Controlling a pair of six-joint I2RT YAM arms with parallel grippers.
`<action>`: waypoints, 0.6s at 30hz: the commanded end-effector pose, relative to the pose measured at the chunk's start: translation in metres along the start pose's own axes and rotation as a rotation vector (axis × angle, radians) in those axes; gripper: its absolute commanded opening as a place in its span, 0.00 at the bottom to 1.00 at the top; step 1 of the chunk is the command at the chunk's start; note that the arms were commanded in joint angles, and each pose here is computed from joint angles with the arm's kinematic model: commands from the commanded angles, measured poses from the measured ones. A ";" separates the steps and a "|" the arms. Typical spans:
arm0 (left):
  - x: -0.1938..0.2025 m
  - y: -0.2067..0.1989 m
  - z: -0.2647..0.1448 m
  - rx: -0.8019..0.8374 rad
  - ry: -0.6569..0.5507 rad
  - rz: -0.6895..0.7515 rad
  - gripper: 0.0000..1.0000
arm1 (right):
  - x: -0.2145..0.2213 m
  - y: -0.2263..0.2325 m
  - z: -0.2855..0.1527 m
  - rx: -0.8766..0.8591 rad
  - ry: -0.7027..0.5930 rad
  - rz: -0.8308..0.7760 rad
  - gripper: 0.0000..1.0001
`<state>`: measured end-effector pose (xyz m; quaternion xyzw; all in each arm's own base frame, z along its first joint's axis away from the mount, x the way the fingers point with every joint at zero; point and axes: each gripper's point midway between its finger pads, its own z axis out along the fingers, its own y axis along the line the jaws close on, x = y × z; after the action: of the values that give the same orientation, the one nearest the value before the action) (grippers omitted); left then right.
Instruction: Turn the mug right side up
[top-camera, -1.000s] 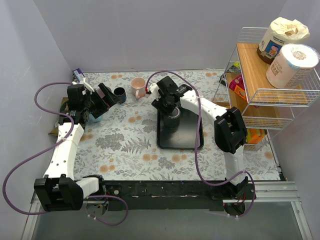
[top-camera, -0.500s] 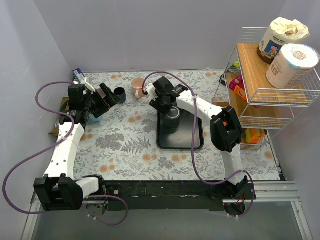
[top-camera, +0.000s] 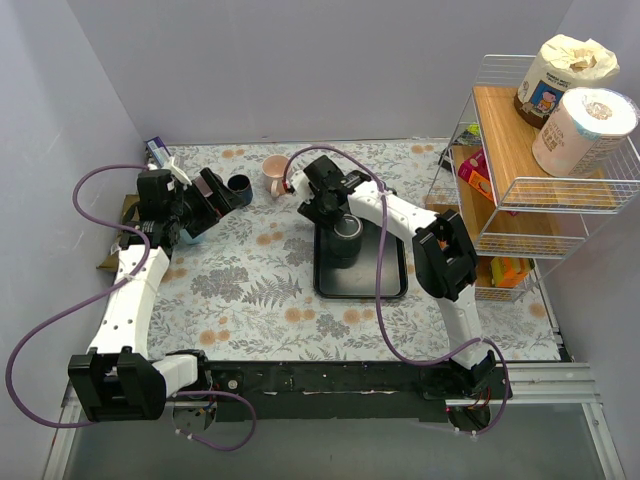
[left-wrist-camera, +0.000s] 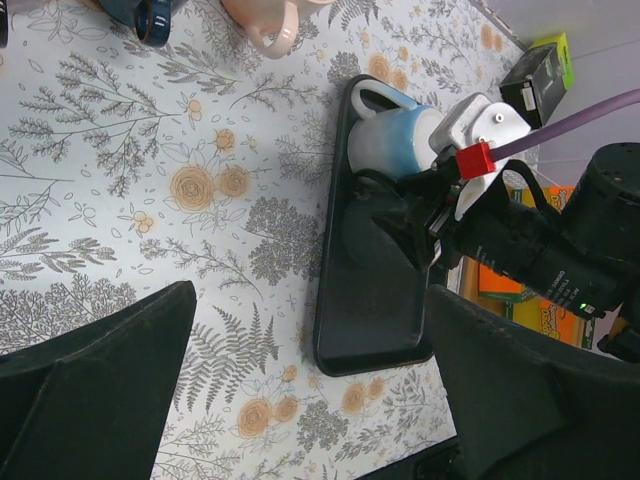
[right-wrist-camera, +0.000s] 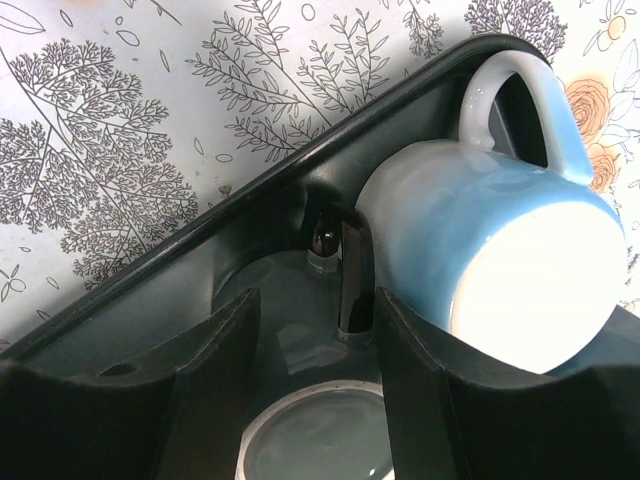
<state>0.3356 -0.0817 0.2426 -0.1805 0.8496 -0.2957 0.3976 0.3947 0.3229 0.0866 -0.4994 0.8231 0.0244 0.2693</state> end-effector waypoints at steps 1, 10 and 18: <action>0.004 0.001 -0.003 0.006 0.000 0.017 0.98 | 0.009 0.000 0.002 -0.028 0.030 0.002 0.56; 0.017 -0.003 -0.003 0.019 0.026 0.034 0.98 | 0.028 0.008 -0.008 -0.059 0.078 -0.020 0.53; 0.019 -0.003 -0.004 0.019 0.026 0.042 0.98 | 0.046 0.007 -0.014 -0.047 0.116 -0.078 0.47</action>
<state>0.3269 -0.0925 0.2262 -0.1686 0.8605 -0.2973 0.3777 0.3682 0.2942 0.0520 -0.5276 0.8262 0.0135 0.1970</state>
